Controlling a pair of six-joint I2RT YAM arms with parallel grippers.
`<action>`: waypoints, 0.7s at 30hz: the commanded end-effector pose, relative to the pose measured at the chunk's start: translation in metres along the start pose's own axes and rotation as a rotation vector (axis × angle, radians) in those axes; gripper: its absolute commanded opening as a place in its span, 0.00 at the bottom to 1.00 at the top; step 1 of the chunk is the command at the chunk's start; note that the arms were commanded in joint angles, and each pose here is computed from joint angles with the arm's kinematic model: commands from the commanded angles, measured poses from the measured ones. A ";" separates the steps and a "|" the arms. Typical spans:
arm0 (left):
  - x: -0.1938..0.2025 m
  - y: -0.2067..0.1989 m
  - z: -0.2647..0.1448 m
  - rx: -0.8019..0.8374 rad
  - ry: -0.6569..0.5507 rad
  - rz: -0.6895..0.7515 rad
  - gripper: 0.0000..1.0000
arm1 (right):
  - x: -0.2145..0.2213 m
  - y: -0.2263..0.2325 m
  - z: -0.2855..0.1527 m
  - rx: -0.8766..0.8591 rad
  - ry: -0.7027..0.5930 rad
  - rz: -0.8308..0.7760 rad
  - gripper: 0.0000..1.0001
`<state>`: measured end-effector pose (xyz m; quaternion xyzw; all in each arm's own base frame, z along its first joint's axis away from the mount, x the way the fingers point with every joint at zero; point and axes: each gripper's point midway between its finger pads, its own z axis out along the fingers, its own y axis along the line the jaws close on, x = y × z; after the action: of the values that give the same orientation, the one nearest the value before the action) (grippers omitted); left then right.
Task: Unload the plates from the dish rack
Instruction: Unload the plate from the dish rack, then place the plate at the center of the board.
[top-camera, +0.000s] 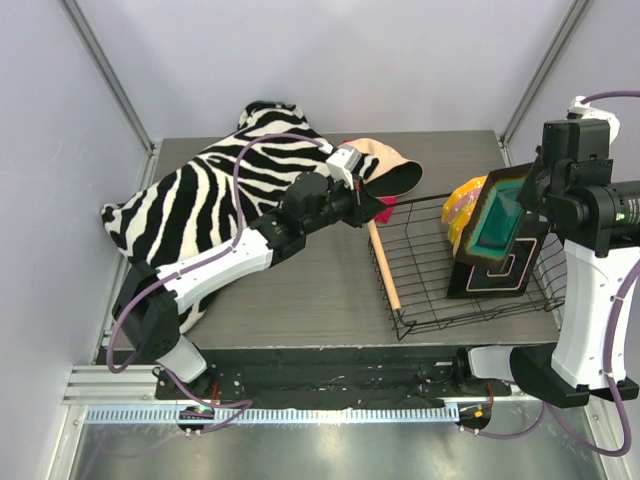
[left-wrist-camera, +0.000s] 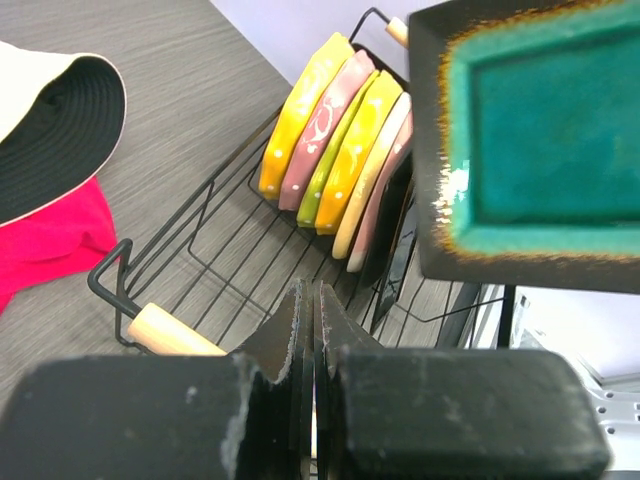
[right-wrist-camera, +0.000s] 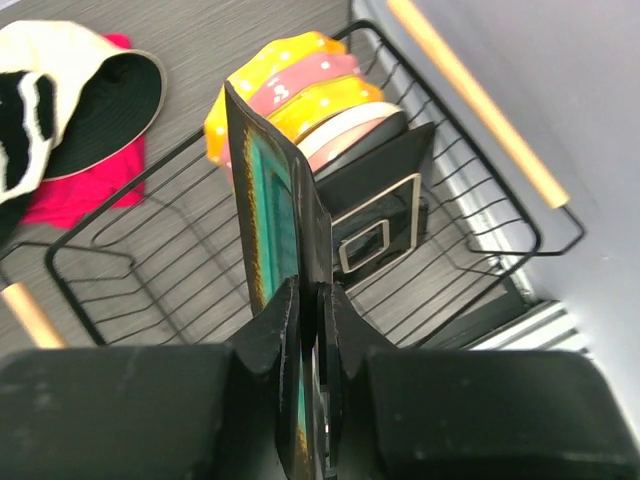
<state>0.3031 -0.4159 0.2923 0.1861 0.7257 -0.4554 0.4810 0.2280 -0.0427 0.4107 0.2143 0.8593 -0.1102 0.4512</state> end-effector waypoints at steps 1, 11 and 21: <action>-0.038 -0.025 -0.014 0.060 -0.083 0.035 0.00 | -0.011 0.018 -0.016 -0.123 -0.046 0.100 0.01; -0.052 -0.036 -0.036 0.140 -0.107 -0.025 0.00 | -0.012 0.036 -0.020 -0.218 -0.032 0.119 0.01; -0.067 -0.055 -0.075 0.449 -0.081 -0.212 0.61 | -0.011 0.087 -0.024 -0.488 -0.028 0.150 0.01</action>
<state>0.2899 -0.3765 0.3450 0.1621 0.6687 -0.5709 0.4478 0.2343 0.0094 0.3811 0.1804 0.8936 0.0200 0.4106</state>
